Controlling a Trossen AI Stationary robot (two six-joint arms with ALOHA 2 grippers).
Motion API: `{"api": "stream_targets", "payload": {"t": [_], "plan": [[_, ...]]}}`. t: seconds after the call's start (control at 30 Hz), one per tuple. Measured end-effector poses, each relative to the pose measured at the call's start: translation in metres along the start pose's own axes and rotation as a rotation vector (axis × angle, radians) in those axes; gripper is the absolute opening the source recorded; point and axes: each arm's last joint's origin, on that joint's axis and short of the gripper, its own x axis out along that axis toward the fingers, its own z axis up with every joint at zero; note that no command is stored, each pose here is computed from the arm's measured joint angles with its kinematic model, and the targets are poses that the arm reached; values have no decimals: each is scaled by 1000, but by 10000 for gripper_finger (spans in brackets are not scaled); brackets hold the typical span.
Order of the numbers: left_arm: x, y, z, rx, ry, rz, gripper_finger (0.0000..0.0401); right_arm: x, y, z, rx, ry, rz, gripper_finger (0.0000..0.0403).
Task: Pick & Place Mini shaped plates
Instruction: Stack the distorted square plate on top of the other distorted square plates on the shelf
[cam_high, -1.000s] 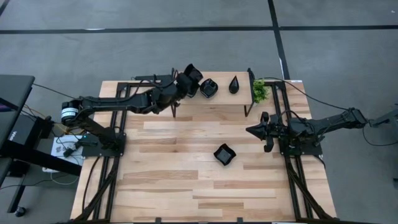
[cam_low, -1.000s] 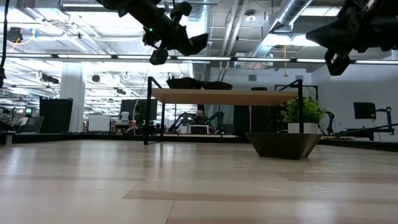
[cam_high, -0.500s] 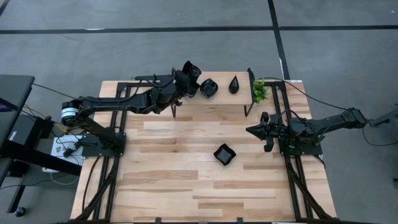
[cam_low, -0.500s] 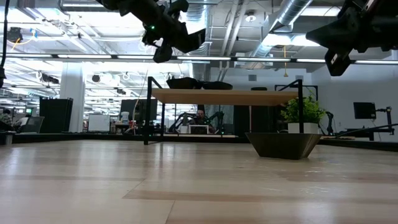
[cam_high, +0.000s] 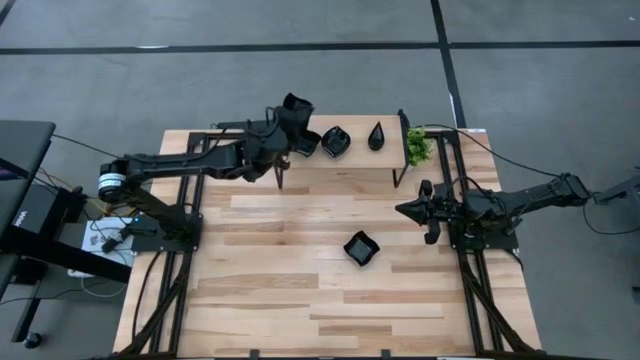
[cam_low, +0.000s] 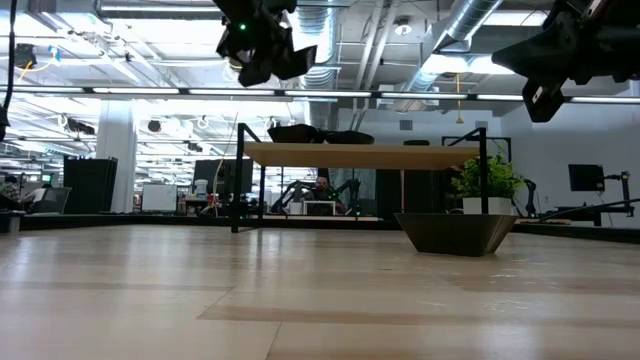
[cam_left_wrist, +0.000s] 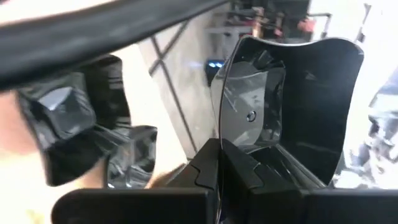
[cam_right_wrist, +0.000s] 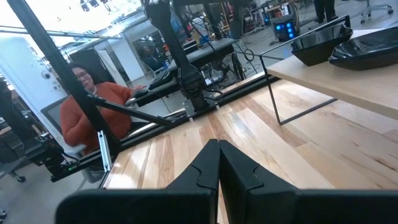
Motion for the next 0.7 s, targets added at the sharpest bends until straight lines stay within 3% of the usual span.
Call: {"api": "stream_targets", "payload": {"t": [0.53,0.7], "plan": [[33,7,-23,-62,37,308,8,0,0,0,1,-3,-1,0],[25,4,-13,25,-26,412,8,0,0,1,3,-8,1,0]]}}
